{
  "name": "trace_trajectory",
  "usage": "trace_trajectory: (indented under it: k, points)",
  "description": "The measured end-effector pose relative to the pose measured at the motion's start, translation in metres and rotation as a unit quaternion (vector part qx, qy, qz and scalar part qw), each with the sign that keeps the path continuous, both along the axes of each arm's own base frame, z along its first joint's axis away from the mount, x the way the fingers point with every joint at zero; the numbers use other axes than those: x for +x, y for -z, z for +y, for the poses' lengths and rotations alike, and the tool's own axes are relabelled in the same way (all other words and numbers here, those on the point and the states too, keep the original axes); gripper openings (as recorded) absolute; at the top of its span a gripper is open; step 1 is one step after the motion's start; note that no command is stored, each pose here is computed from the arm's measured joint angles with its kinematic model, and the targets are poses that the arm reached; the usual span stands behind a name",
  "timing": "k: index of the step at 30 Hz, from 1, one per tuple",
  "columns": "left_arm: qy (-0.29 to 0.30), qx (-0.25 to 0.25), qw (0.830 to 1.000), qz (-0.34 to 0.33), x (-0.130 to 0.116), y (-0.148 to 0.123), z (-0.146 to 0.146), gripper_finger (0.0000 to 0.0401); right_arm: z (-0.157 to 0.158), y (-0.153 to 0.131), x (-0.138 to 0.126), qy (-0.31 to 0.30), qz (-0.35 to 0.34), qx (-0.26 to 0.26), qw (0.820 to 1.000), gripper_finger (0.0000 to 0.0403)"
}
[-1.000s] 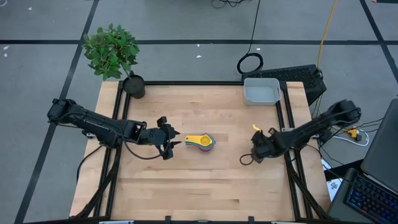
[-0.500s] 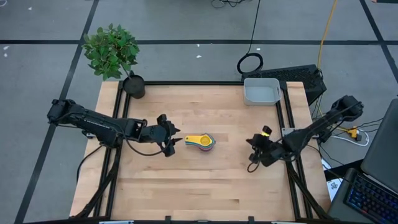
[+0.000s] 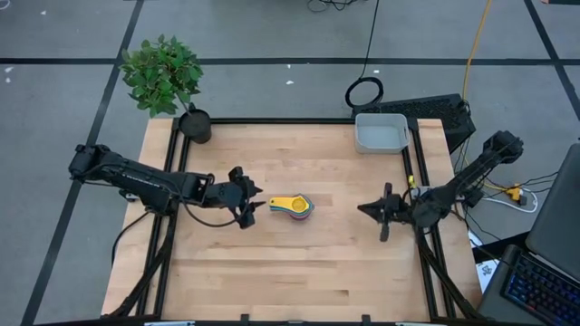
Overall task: Nest measuring cups in basket
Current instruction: Put the stacked colored measuring cups into the gray bin
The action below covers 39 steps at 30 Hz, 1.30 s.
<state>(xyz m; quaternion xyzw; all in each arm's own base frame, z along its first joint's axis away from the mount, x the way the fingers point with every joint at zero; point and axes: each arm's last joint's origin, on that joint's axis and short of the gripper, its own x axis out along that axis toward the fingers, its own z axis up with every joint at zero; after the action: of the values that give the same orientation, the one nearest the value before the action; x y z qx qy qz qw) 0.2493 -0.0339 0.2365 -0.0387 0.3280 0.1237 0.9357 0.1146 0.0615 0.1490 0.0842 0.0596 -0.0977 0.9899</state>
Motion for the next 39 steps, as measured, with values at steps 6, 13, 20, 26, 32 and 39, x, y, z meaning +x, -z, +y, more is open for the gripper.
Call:
trace_trajectory:
  k: [6, 13, 20, 26, 32, 39]
  points:
    - [-0.009, 0.001, 1.000, 0.007, 0.000, 0.001, 0.004, 0.0191, -0.002, -0.023, -0.003, -0.020, -0.074, -0.058, 0.995, 0.0000]
    - [-0.007, 0.002, 1.000, 0.006, 0.000, 0.001, 0.004, 0.0191, -0.008, -0.025, -0.002, -0.025, -0.077, -0.076, 0.994, 0.0000]
    - [-0.001, -0.011, 1.000, 0.002, 0.001, 0.000, 0.009, 0.0191, -0.023, -0.025, 0.009, -0.065, -0.081, -0.085, 0.991, 0.0000]
    - [0.016, -0.014, 1.000, 0.001, 0.002, 0.000, 0.009, 0.0191, -0.037, -0.022, 0.014, -0.080, -0.068, -0.083, 0.991, 0.0000]
    - [0.042, -0.026, 0.998, 0.025, 0.014, 0.016, 0.006, 0.0191, -0.047, -0.018, 0.016, -0.085, -0.050, -0.067, 0.993, 0.0000]
    - [0.051, -0.015, 0.997, 0.049, 0.029, 0.023, 0.004, 0.0191, -0.053, -0.018, 0.016, -0.080, -0.049, -0.079, 0.992, 0.0000]
